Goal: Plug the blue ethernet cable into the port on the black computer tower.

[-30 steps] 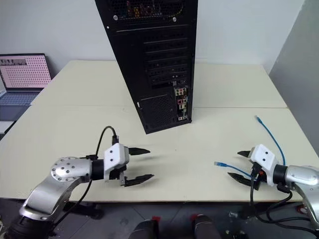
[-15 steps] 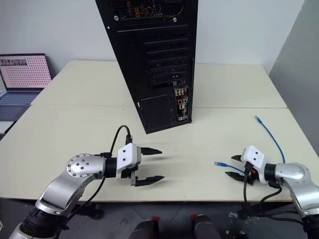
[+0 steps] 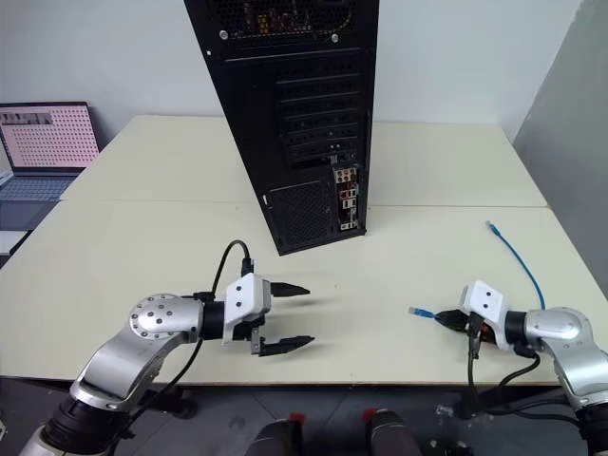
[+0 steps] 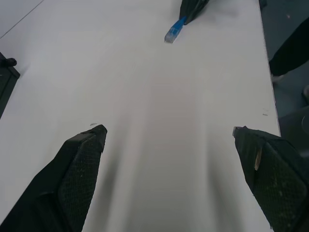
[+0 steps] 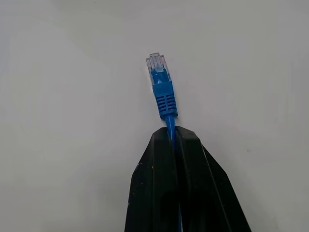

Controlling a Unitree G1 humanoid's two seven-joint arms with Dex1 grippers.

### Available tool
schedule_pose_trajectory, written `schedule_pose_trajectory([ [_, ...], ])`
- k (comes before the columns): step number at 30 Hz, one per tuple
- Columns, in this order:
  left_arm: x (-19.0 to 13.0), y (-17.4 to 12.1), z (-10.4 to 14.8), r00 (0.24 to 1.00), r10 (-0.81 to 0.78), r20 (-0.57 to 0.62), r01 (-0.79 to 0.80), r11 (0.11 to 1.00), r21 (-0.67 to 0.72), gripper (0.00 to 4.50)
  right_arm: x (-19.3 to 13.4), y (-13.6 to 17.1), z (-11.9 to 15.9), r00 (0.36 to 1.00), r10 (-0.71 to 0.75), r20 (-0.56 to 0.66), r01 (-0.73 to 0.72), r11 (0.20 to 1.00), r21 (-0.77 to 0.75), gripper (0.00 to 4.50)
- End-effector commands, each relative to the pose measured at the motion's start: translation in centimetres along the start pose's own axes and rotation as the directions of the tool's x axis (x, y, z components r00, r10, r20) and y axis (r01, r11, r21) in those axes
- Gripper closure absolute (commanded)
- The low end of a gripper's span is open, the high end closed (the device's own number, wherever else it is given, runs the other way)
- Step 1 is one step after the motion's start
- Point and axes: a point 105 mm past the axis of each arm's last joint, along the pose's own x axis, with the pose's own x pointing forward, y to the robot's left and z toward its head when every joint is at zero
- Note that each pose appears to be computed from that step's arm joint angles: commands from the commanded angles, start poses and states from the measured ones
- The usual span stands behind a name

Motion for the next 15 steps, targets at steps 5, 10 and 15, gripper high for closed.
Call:
schedule_pose_trajectory([
  [5,1.8,0.2,0.6,0.998,-0.065,0.015,0.065,0.997,0.045,0.00,2.2,1.8,6.5,0.987,0.096,0.130,-0.080,0.989,-0.129,4.45],
  [10,3.4,0.6,0.6,0.996,-0.091,0.022,0.090,0.994,0.064,0.00,4.0,2.8,9.3,0.970,0.150,0.191,-0.126,0.984,-0.130,4.45],
  [15,4.7,1.0,0.7,0.993,-0.108,0.047,0.105,0.993,0.052,0.00,5.3,3.6,10.4,0.960,0.191,0.206,-0.168,0.978,-0.125,4.45],
])
